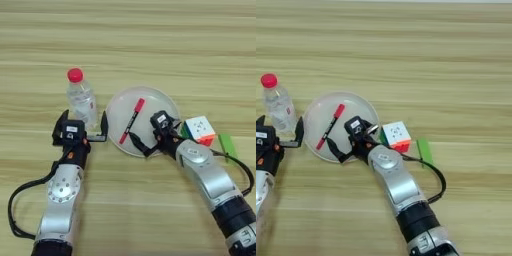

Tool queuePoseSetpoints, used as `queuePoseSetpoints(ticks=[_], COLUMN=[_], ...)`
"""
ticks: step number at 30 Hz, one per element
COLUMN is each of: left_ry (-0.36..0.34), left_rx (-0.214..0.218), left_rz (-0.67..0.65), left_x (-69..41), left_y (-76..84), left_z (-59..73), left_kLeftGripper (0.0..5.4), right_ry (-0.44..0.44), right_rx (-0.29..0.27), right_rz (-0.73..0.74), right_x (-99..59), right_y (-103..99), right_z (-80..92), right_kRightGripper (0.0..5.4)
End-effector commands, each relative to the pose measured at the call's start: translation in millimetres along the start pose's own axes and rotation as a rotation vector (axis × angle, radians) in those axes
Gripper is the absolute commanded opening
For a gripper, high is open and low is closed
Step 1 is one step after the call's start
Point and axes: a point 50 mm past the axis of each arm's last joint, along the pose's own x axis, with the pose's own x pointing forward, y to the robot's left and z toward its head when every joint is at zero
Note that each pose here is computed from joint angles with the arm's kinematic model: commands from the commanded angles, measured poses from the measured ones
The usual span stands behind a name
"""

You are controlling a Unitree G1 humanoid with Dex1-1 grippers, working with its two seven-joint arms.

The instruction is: Move the objects on the table

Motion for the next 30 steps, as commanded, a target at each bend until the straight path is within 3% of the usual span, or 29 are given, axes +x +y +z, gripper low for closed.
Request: queuePoseSetpoints(ticks=[1, 7, 16, 26, 30], left_ry=[0.011, 0.011, 0.011, 0.011, 0.011], left_rx=[0.007, 0.006, 0.006, 0.006, 0.007], left_rz=[0.004, 0.005, 0.007, 0.007, 0.007], left_x=[-0.7, -0.8, 0.1, 0.6, 0.6], left_y=[-1.2, -1.8, -2.4, -2.4, -1.9], left_z=[0.0, 0.2, 0.1, 0.1, 0.0], left_kLeftGripper=[5.40, 5.40, 5.40, 5.40, 5.40], right_ry=[0.067, 0.156, 0.245, 0.272, 0.243], right_rx=[0.006, 0.043, 0.049, 0.021, 0.021], right_rz=[0.010, 0.066, 0.120, 0.120, 0.117], right_x=[-7.9, -23.4, -43.4, -56.6, -57.1], right_y=[0.3, 10.3, 20.8, 19.7, 19.4], right_z=[-7.0, -10.1, -13.3, -11.4, -4.5], right_kRightGripper=[5.38, 5.38, 5.38, 5.38, 5.38])
